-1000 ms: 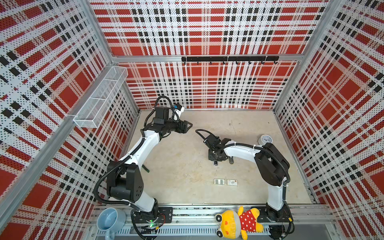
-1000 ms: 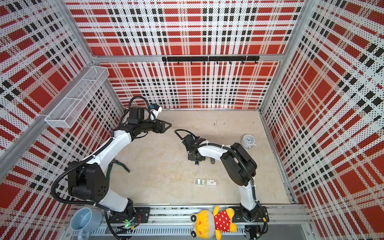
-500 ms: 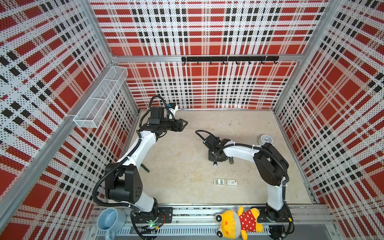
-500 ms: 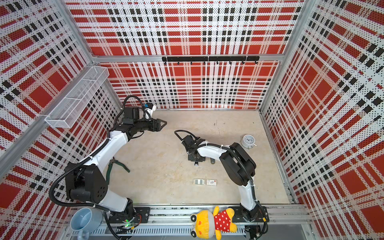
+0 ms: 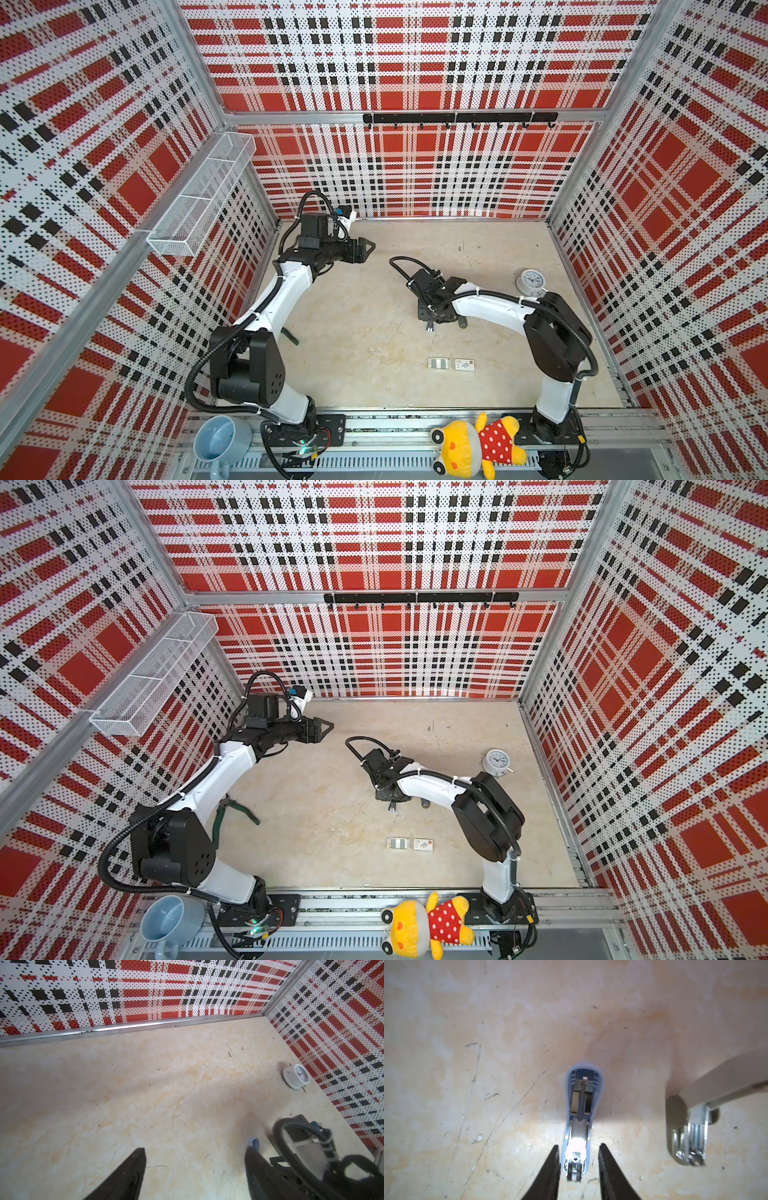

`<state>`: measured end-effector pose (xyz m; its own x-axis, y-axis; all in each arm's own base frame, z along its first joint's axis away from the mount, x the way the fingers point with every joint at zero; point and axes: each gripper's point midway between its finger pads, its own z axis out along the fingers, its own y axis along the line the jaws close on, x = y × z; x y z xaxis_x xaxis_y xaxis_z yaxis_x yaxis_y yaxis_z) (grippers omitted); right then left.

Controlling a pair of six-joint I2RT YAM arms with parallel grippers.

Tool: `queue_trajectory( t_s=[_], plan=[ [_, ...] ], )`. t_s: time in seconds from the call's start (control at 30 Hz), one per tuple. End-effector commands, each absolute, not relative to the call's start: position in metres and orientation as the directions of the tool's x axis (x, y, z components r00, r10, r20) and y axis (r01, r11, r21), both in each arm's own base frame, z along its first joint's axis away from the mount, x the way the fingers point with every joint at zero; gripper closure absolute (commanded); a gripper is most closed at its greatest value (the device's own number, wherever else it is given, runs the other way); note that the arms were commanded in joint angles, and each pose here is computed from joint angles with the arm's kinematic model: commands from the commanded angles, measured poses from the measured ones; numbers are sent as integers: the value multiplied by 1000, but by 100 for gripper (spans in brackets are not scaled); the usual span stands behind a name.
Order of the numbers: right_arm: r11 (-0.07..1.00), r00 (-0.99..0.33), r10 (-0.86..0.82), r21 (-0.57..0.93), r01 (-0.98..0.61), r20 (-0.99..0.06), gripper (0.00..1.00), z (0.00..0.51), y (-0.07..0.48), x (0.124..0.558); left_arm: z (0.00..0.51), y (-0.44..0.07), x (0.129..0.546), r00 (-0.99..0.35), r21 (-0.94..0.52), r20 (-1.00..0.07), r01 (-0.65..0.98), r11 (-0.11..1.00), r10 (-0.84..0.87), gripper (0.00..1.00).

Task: Load the staples into the stapler
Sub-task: 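Release the blue stapler and move the right gripper over the staple box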

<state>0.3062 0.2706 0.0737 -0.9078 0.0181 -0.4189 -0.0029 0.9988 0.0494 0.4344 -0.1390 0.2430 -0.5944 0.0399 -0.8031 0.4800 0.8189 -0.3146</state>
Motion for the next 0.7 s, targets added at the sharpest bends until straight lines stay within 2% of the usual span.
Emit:
queue_trajectory(
  t_s=[0.0,0.33,0.67],
  plan=[
    [999,-893,25,43,7,-448,67,95,261,290,252,-133,433,-575,-294,-817,472,831,38,23],
    [997,-923,46,74,19,-381,74,83,251,213,242,-140,428,-585,-304,-808,513,803,68,23],
    [998,-940,36,61,16,-338,76,50,270,195,232,-149,422,-600,-317,-795,543,777,95,23]
  ],
)
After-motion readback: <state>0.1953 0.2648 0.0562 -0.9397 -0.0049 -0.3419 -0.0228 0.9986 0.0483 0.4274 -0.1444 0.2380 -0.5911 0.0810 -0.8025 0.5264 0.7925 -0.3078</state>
